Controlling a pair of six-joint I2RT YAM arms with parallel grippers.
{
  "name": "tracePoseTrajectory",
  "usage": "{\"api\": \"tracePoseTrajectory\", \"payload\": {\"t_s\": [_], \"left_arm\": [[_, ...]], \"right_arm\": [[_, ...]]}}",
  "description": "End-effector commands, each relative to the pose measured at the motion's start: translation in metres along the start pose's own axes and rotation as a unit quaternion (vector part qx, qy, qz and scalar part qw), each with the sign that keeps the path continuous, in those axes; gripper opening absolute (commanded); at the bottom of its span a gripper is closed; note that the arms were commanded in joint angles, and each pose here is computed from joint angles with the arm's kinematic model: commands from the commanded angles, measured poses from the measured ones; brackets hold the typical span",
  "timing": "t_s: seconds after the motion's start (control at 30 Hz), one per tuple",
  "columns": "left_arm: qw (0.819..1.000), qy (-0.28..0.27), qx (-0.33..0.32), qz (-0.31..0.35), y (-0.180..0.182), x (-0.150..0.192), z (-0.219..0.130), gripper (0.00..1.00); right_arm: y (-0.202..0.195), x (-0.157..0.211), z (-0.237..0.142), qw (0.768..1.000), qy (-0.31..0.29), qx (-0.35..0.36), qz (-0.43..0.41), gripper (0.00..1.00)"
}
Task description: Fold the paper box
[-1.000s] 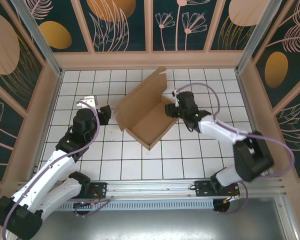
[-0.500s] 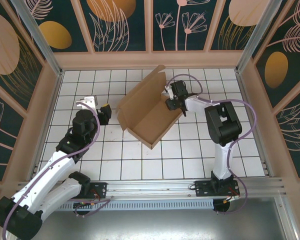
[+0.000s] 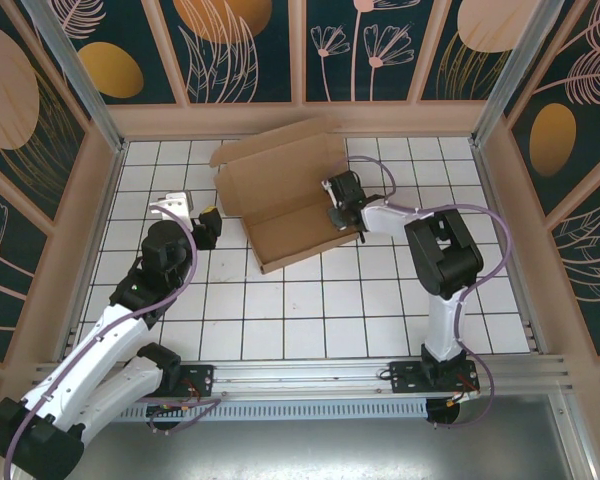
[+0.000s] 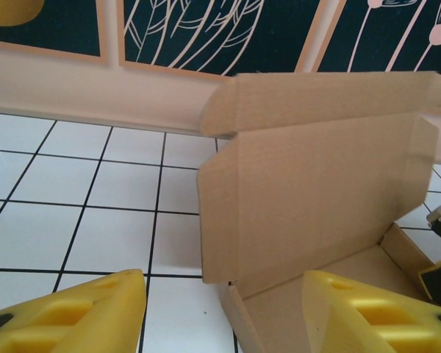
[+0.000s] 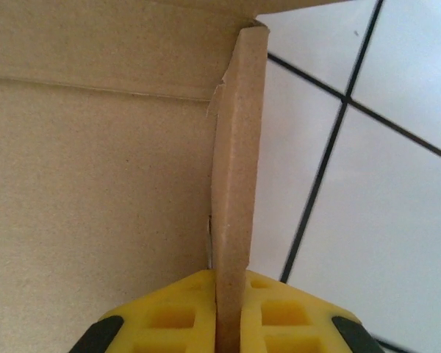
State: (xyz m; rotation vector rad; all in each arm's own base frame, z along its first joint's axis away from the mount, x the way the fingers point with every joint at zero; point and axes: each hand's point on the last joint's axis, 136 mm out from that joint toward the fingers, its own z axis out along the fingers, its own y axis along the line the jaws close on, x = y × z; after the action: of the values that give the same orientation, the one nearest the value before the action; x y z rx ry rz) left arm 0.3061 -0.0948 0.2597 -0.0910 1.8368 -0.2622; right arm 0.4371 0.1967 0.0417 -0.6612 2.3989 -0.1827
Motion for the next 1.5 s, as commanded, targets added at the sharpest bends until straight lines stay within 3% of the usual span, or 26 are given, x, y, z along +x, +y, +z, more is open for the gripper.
{"api": "tracePoseTrajectory", "payload": {"t_s": [0.0, 0.1, 0.2, 0.37, 0.53, 0.7, 1.0, 1.17, 1.47], "left_arm": [[1.0, -0.015, 0.008, -0.001, -0.002, -0.006, -0.002, 0.58], [1.0, -0.016, 0.005, -0.002, -0.001, -0.006, -0.002, 0.58], [1.0, -0.017, 0.002, 0.0, 0.0, -0.006, -0.002, 0.58], [1.0, -0.017, -0.001, 0.001, 0.001, -0.006, -0.002, 0.58], [1.0, -0.018, -0.002, 0.002, 0.002, -0.006, -0.003, 0.58], [1.0, -0.022, -0.003, 0.003, 0.002, -0.009, -0.004, 0.58], [1.0, -0.025, -0.006, 0.004, 0.004, -0.009, -0.005, 0.58], [1.0, -0.024, -0.006, 0.005, 0.004, -0.008, -0.005, 0.58], [1.0, -0.026, -0.008, 0.006, 0.004, -0.009, -0.005, 0.58]], "right_arm": [[-0.024, 0.065, -0.005, 0.987, 0.111, 0.097, -0.055, 0.14], [-0.03, 0.076, -0.01, 0.979, 0.134, 0.133, -0.071, 0.15], [-0.023, 0.082, -0.012, 0.983, 0.137, 0.111, -0.059, 0.18], [0.005, 0.064, -0.03, 0.995, 0.08, -0.043, 0.048, 0.37], [0.001, 0.04, -0.052, 0.984, 0.027, -0.126, 0.12, 0.43], [-0.01, 0.045, -0.047, 0.986, 0.046, -0.108, 0.122, 0.38], [-0.014, 0.05, -0.028, 0.987, 0.073, -0.077, 0.119, 0.38], [-0.02, 0.052, -0.012, 0.989, 0.094, -0.034, 0.106, 0.24], [-0.027, 0.078, -0.004, 0.987, 0.142, 0.081, 0.002, 0.12]]}}
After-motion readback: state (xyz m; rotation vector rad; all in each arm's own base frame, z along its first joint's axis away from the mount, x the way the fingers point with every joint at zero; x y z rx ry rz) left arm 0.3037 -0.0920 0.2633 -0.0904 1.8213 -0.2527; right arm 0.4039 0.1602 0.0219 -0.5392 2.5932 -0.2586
